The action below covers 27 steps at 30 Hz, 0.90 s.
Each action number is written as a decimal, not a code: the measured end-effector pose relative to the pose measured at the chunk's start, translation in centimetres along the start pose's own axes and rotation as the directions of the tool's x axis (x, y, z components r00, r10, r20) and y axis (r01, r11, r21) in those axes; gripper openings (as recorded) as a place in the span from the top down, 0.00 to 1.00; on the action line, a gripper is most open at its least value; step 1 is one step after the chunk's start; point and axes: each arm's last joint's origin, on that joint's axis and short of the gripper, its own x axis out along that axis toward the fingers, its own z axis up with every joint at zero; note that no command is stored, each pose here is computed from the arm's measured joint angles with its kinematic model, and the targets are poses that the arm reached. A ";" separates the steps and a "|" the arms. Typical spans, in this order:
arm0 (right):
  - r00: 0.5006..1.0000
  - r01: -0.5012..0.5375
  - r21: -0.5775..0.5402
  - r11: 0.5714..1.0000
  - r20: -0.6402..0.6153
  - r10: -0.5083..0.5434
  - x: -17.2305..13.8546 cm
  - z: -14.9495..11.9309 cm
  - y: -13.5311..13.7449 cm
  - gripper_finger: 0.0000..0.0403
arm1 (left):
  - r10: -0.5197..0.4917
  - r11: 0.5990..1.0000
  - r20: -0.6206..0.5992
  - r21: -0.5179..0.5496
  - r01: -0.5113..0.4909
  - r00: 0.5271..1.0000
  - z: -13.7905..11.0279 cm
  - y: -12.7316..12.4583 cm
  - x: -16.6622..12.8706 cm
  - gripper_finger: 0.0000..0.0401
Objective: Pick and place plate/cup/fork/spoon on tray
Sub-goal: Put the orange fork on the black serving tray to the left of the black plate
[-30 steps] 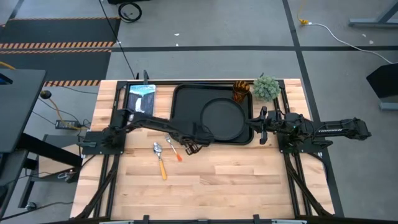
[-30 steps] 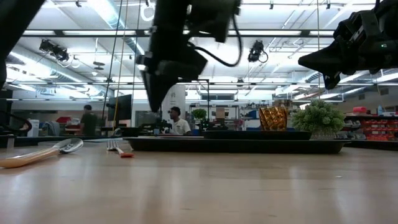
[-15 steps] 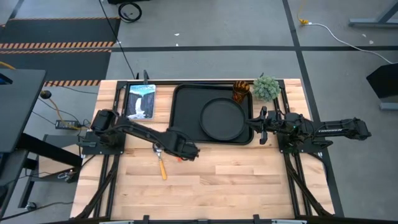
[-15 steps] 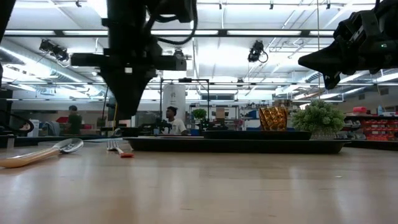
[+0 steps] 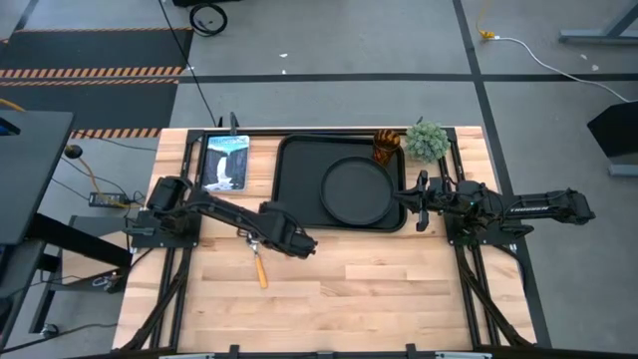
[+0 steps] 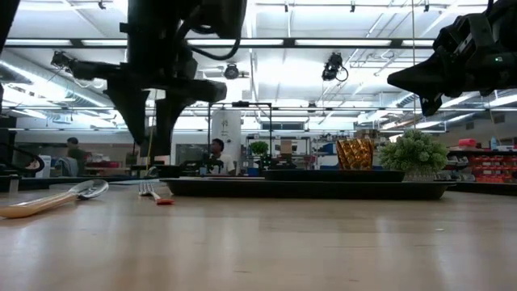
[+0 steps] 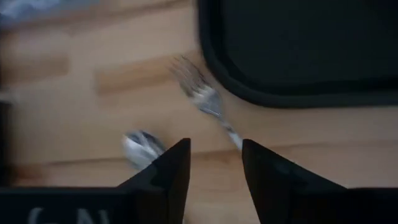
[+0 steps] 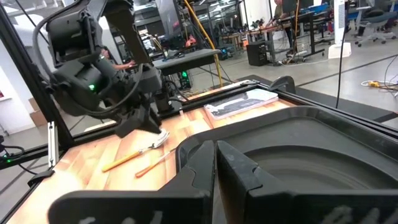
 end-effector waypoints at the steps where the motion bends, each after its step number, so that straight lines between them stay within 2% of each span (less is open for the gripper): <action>1: 1.000 0.000 0.000 1.000 0.000 0.000 0.0 0.0 0.0 0.94 | 0.015 1.000 0.005 0.016 -0.015 1.000 0.1 0.1 0.0 0.64; 5: 1.000 0.000 0.000 1.000 0.000 0.000 0.0 0.0 0.0 0.94 | 0.005 0.999 -0.010 0.042 -0.004 1.000 0.1 0.6 2.2 0.71; 9: 1.000 0.000 0.000 1.000 0.000 0.000 0.0 0.0 0.0 0.94 | -0.073 0.997 -0.090 -0.015 0.072 0.993 -0.1 1.3 4.7 0.80; 13: 1.000 0.000 0.000 1.000 0.001 0.000 0.0 0.0 0.0 0.94 | -0.167 0.982 -0.092 -0.110 0.157 0.982 0.1 1.6 4.6 0.85; 15: 1.000 0.000 0.000 1.000 -0.002 0.000 0.0 0.0 0.0 0.94 | -0.182 0.975 -0.103 -0.145 0.167 0.978 0.1 1.5 4.5 0.85; 20: 1.000 0.000 0.000 1.000 0.000 0.000 0.0 0.0 0.0 0.94 | -0.236 0.960 -0.148 -0.189 0.207 0.960 -0.4 0.8 4.6 0.77; 27: 1.000 0.000 0.000 1.000 -0.001 0.000 0.0 0.0 0.0 0.94 | -0.185 0.959 -0.166 -0.245 0.141 0.969 -0.6 0.8 5.5 0.58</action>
